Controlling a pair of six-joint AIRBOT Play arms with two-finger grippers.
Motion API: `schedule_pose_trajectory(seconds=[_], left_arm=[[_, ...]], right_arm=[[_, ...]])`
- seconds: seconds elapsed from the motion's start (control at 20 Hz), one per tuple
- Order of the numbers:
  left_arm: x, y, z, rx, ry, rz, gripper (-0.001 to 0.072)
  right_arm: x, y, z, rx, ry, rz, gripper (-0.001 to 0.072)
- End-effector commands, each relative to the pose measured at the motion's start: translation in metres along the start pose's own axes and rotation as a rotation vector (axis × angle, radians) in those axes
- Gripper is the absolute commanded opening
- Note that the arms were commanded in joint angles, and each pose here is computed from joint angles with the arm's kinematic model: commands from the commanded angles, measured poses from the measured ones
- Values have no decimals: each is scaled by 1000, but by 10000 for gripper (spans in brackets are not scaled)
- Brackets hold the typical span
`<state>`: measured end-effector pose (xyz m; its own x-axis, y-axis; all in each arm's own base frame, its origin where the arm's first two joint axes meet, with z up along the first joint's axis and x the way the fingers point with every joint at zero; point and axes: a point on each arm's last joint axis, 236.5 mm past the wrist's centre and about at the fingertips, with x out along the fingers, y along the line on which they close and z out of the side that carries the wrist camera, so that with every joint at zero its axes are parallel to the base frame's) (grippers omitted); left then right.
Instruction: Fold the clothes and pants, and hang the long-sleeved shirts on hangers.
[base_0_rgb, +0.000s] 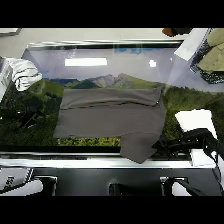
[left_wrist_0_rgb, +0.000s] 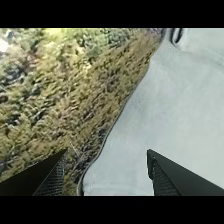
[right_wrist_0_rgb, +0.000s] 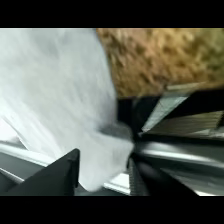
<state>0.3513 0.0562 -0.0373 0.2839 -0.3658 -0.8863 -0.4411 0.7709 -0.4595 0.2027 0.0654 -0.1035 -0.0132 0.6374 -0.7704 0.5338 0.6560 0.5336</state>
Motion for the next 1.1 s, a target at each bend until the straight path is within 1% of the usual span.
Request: schedule_pose_trajectory(seconds=[0.0,0.05,0.1,0.3,0.45,0.8,0.95,1.0,1.05], left_arm=[[7,4,-2,-18,-9,0,572],[13,7,-7,-34,3,-5,571],[20,10,-16,-50,21,-6,571],[46,24,-59,-81,122,-11,571],[57,32,-77,-108,158,-3,571],[61,30,-86,-122,184,-23,569],[61,27,-99,-116,245,-37,568],[60,26,-101,-112,254,-40,519],[60,26,-101,-112,254,-40,487]], right_arm=[[1,10,8,2,-38,49,193],[1,11,8,1,-35,52,71],[1,12,6,-9,-28,55,35],[1,13,0,-21,-4,59,35],[1,13,-1,-21,-1,60,35],[1,13,-1,-25,-1,60,35],[1,15,0,-23,-3,67,35],[0,15,0,-26,-9,67,35],[-2,16,1,-32,-20,67,35]])
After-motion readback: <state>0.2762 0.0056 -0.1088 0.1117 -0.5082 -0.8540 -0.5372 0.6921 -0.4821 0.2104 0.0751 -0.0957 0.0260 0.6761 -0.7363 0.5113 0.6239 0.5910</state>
